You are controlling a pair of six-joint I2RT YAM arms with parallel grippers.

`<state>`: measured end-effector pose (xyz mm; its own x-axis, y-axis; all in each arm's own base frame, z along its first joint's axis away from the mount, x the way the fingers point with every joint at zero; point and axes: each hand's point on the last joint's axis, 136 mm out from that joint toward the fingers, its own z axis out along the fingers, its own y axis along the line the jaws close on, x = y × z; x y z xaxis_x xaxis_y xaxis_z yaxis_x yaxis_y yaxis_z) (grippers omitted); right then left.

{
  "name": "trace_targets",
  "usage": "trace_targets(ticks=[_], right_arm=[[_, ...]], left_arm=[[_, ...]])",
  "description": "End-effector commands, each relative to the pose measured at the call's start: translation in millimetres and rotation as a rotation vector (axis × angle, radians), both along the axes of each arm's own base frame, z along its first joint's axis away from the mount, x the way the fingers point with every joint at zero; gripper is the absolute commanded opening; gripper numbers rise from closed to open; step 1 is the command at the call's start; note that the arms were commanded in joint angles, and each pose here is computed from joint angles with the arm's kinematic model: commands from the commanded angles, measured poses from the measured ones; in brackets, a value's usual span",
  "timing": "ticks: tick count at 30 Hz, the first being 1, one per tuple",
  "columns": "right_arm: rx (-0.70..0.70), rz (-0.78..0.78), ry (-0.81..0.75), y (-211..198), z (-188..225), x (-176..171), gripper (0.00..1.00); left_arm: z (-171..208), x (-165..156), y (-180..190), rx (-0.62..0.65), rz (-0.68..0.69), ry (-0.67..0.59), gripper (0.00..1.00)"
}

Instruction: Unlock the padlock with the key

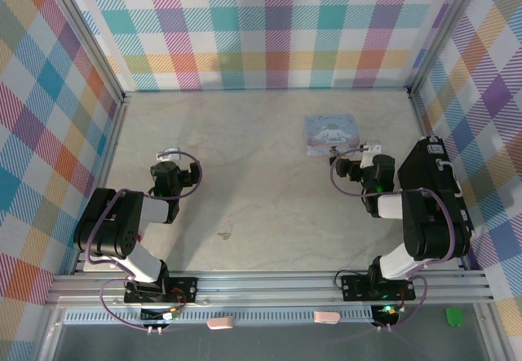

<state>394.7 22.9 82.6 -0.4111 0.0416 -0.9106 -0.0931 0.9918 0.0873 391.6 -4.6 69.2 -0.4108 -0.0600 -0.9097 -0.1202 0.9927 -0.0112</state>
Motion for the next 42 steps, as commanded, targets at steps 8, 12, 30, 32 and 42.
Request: trace_targets(ticks=[8, 12, 30, 32, 42], right_arm=[[0.002, 0.013, -0.03, 0.6, 9.0, 3.8, 0.99], [0.002, 0.014, -0.029, 0.7, 8.8, 3.8, 0.99], [0.003, 0.037, -0.036, 4.3, 11.7, 2.8, 0.99], [-0.004, 0.067, -0.041, 9.7, 16.5, 0.5, 0.99], [-0.034, 0.123, -0.075, 27.7, 65.8, -24.2, 0.99]], left_arm=[[13.7, 7.0, 1.7, -0.01, 0.007, -0.047, 1.0], [13.7, 7.0, 1.5, -0.011, 0.007, -0.047, 1.0], [21.6, 2.8, -6.5, 0.004, -0.03, -0.07, 1.0], [28.6, -1.3, -1.6, 0.005, -0.003, -0.095, 1.0], [93.8, -21.4, 1.1, -0.035, 0.079, -0.154, 1.0]])
